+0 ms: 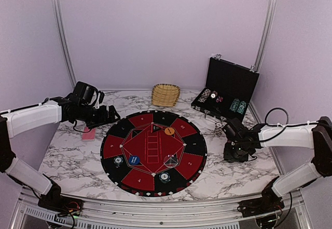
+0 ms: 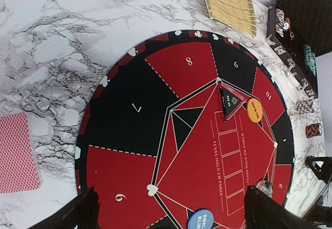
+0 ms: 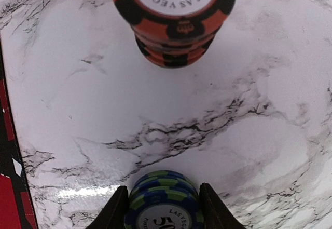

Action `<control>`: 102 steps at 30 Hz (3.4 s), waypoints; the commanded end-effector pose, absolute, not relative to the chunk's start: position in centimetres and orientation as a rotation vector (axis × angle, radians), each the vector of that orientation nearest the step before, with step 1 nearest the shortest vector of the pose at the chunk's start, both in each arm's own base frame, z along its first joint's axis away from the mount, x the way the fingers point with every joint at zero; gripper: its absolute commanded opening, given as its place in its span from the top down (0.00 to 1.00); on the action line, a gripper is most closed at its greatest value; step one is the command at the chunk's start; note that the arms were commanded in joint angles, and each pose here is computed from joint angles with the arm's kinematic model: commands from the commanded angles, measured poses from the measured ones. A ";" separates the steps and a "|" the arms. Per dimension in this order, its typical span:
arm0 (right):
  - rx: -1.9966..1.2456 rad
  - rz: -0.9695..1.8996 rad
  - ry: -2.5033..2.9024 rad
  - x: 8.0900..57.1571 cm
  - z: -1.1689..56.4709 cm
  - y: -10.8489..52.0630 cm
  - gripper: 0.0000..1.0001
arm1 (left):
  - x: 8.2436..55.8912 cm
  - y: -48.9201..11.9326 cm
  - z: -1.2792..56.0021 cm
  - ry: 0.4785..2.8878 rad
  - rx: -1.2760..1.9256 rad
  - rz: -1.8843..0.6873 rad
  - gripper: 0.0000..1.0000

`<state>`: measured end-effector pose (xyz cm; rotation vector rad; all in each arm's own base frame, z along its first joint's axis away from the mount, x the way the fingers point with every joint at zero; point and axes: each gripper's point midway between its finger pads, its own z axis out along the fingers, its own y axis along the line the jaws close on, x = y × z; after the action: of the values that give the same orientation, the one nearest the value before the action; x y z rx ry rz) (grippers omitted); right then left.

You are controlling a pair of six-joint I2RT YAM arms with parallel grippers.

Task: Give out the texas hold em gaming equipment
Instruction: Pick up the pile of poker chips from the center of the board, then place the poker chips pile in the big blind area.

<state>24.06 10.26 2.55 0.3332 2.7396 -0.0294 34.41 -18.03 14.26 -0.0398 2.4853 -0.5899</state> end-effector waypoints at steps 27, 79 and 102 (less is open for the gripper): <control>0.309 0.031 2.711 25.3 3.8 12.5 0.73 | 34.1 -17.5 14.0 2.488 -0.034 -0.575 0.01; -0.292 0.050 2.651 38.7 7.4 28.6 0.73 | 33.1 -17.3 13.1 2.514 -0.027 -0.608 0.01; -0.437 0.099 2.558 48.9 7.6 34.6 0.72 | 32.8 -17.4 12.4 2.533 -0.015 -0.620 0.01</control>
<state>47.58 33.67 6.41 -0.4048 2.5879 0.0790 33.17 -17.44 12.71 -0.0302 2.5262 -0.6083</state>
